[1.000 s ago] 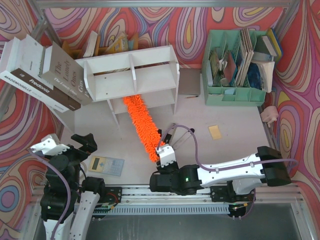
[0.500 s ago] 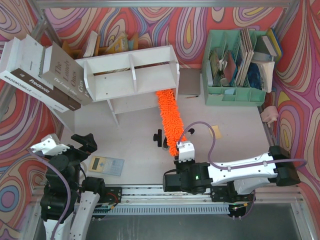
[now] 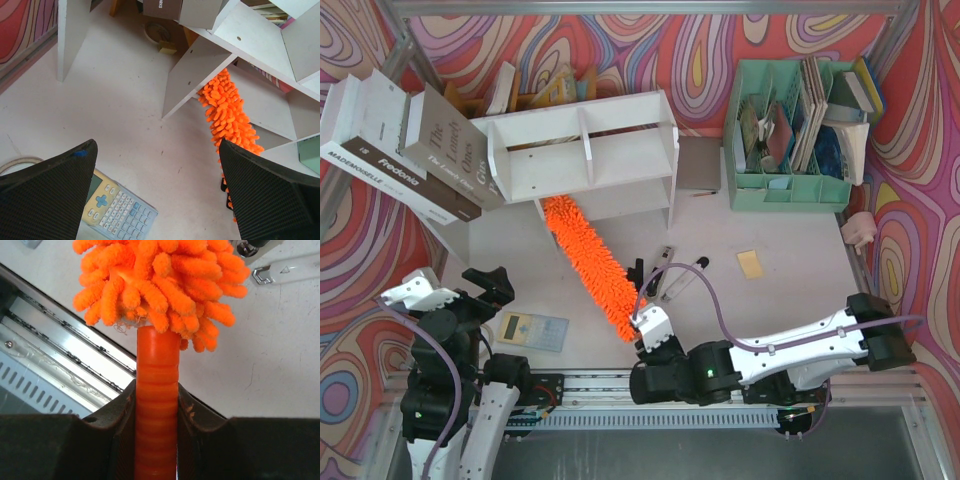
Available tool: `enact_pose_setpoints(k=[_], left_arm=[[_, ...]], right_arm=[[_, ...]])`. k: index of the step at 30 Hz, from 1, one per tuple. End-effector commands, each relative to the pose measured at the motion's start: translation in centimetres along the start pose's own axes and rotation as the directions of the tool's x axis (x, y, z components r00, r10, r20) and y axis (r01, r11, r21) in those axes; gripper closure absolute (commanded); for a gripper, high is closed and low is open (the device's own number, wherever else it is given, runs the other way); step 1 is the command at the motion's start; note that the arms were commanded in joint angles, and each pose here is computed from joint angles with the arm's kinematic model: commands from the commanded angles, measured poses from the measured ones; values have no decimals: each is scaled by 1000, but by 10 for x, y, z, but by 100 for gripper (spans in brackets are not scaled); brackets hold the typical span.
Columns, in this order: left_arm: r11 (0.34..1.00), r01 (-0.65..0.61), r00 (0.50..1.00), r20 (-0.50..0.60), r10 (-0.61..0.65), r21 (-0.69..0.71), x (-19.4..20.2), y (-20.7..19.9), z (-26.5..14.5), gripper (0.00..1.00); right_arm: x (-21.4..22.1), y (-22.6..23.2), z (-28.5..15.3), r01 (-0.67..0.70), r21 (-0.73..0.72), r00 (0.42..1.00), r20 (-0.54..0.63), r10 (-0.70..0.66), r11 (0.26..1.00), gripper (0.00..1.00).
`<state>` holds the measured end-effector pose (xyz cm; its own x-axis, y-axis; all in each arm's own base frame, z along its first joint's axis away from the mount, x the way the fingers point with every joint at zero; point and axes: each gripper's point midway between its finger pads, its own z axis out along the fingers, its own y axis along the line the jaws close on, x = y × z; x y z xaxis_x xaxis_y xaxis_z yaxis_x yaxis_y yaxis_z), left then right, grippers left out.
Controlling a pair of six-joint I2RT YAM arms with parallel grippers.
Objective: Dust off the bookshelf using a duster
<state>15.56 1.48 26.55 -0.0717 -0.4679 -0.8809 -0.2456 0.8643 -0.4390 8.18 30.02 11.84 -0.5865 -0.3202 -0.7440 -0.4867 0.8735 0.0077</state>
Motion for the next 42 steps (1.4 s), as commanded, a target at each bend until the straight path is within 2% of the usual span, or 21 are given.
enact_pose_setpoints(k=[1, 9, 21, 31, 36, 42], left_arm=[[1000, 3, 1000, -4, -3, 5, 2, -1, 2, 1], [1000, 3, 1000, -6, -3, 6, 2, -1, 2, 1], [1000, 3, 1000, -3, -3, 2, 1, 0, 1, 1], [1000, 4, 1000, -3, -4, 3, 1, -1, 1, 1], [1000, 2, 1000, -7, -2, 2, 2, -1, 2, 1], [1000, 2, 1000, -7, -2, 0, 2, -1, 2, 1]], right_arm=[[10, 1, -4, 36, 2, 999, 9, -36, 999, 100], [57, -19, -26, 49, 85, 997, -60, -44, 995, 100], [79, -17, -39, 55, 63, 998, -2, -55, 997, 100], [65, -28, -33, -16, 119, 996, 86, 6, 993, 100], [60, -23, -16, 6, 117, 999, 43, -12, 993, 100], [45, -15, -2, 16, 85, 998, 58, -21, 996, 100]])
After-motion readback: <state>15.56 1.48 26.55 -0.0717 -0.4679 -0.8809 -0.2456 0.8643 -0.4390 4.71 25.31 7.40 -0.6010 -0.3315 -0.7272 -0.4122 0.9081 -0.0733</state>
